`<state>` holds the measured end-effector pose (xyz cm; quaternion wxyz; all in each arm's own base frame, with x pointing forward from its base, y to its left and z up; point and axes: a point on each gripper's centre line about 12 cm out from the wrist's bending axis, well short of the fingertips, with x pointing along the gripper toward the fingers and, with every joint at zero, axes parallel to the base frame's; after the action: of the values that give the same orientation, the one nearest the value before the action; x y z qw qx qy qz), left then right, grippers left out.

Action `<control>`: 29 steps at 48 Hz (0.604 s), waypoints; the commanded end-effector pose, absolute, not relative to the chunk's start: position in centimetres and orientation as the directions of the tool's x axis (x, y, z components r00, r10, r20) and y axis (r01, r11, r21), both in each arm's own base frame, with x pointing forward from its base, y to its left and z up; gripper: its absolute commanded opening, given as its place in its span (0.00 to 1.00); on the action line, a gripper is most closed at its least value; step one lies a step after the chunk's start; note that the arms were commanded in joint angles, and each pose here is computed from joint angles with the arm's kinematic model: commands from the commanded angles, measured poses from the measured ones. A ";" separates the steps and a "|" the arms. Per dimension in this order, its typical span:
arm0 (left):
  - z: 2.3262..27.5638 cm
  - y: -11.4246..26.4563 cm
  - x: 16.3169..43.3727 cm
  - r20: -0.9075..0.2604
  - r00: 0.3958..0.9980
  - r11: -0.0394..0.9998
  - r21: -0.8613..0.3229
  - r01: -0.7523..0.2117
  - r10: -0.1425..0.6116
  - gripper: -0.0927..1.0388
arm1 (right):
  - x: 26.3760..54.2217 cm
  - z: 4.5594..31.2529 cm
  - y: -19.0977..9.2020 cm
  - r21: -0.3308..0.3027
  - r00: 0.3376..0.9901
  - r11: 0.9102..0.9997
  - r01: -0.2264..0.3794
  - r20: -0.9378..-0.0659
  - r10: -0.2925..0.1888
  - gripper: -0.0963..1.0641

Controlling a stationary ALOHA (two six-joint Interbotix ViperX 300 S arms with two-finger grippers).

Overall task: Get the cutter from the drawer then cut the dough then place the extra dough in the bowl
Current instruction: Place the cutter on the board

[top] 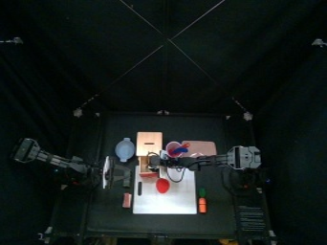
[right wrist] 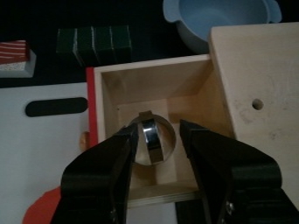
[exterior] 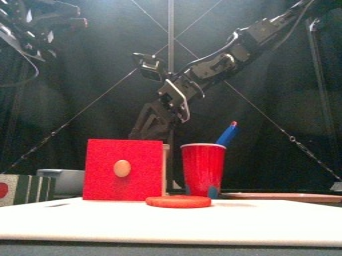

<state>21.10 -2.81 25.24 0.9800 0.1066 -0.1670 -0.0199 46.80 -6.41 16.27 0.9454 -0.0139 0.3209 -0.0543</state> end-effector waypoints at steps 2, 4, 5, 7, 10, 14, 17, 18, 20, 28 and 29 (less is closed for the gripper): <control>25.5 -2.8 21.2 0.335 0.940 0.977 0.212 -0.001 -0.072 0.72 | 47.1 17.5 -6.7 -0.064 0.801 0.993 0.100 -0.587 -0.118 0.77; 25.5 -2.8 21.2 0.334 0.940 0.977 0.211 -0.002 -0.071 0.72 | 47.1 17.4 -6.7 -0.063 0.796 0.993 0.101 -0.593 -0.118 0.77; 25.5 -2.8 21.2 0.334 0.940 0.977 0.211 -0.002 -0.071 0.72 | 47.1 17.3 -6.7 -0.064 0.795 0.993 0.100 -0.595 -0.118 0.77; 25.5 -2.8 21.2 0.334 0.940 0.978 0.210 -0.003 -0.069 0.72 | 47.1 17.3 -6.6 -0.067 0.791 0.993 0.096 -0.600 -0.117 0.77; 25.5 -2.7 21.2 0.333 0.941 0.978 0.208 -0.005 -0.065 0.72 | 47.1 17.2 -6.6 -0.065 0.787 0.993 0.097 -0.605 -0.117 0.76; 25.5 -2.6 21.2 0.332 0.942 0.979 0.202 -0.012 -0.057 0.72 | 47.1 17.2 -6.6 -0.064 0.788 0.993 0.097 -0.605 -0.116 0.76; 25.5 -2.4 21.2 0.331 0.942 0.981 0.195 -0.020 -0.047 0.72 | 47.1 17.2 -6.6 -0.068 0.788 0.993 0.094 -0.605 -0.116 0.76; 25.4 -2.4 21.2 0.329 0.943 0.981 0.195 -0.020 -0.046 0.72 | 47.1 17.2 -6.6 -0.069 0.788 0.993 0.093 -0.605 -0.116 0.76; 25.4 -2.3 21.2 0.329 0.943 0.981 0.194 -0.024 -0.042 0.72 | 47.2 17.2 -6.5 -0.070 0.788 0.993 0.091 -0.605 -0.115 0.76; 25.2 -2.1 21.1 0.322 0.946 0.982 0.183 -0.034 -0.027 0.72 | 47.5 17.2 -6.6 -0.076 0.790 0.993 0.088 -0.603 -0.116 0.76; 25.2 -2.1 21.1 0.322 0.946 0.982 0.183 -0.035 -0.026 0.72 | 47.6 17.2 -6.6 -0.078 0.790 0.993 0.086 -0.601 -0.116 0.76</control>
<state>21.02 -2.26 24.90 0.9826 0.0953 -0.1592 -0.0032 46.98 -6.41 15.43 0.9382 -0.0197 0.3415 -0.0520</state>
